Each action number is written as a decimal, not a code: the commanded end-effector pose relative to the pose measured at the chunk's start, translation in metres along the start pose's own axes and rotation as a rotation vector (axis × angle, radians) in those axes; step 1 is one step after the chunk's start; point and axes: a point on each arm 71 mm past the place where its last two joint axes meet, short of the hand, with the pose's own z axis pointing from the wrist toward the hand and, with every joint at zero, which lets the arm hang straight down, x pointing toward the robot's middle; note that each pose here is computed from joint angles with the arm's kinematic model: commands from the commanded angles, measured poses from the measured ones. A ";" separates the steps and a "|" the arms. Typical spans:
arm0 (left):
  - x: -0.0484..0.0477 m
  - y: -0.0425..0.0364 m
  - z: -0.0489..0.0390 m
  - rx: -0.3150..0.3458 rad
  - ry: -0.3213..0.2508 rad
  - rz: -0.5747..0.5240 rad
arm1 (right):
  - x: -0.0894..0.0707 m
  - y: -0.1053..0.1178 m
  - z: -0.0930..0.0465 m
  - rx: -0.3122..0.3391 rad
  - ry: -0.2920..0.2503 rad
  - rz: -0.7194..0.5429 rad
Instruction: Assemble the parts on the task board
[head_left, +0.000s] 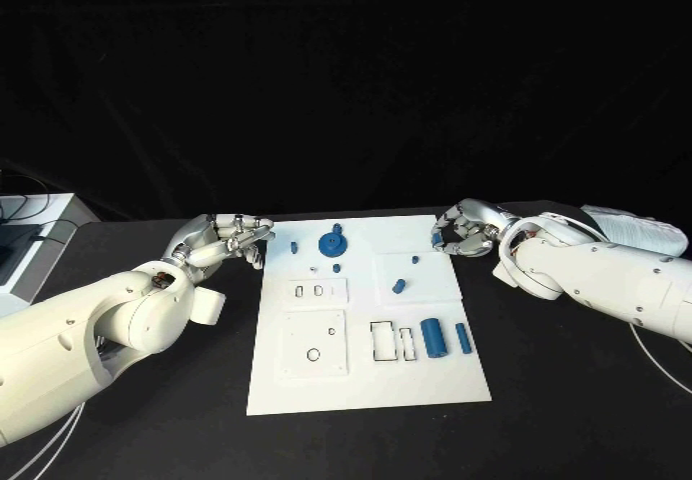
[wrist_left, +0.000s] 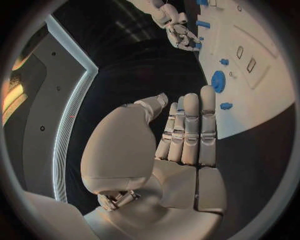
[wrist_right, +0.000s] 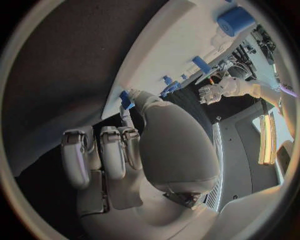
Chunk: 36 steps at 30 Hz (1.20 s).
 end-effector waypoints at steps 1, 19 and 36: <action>0.0025 -0.0011 0.0006 0.012 0.020 -0.004 | 0.002 0.000 0.000 -0.001 0.009 -0.005; 0.0020 -0.0007 0.0006 0.010 0.017 -0.003 | -0.009 0.004 -0.001 0.012 -0.167 0.010; 0.0028 0.0005 0.0020 0.005 0.016 -0.004 | 0.015 0.103 -0.002 -0.004 -0.088 0.060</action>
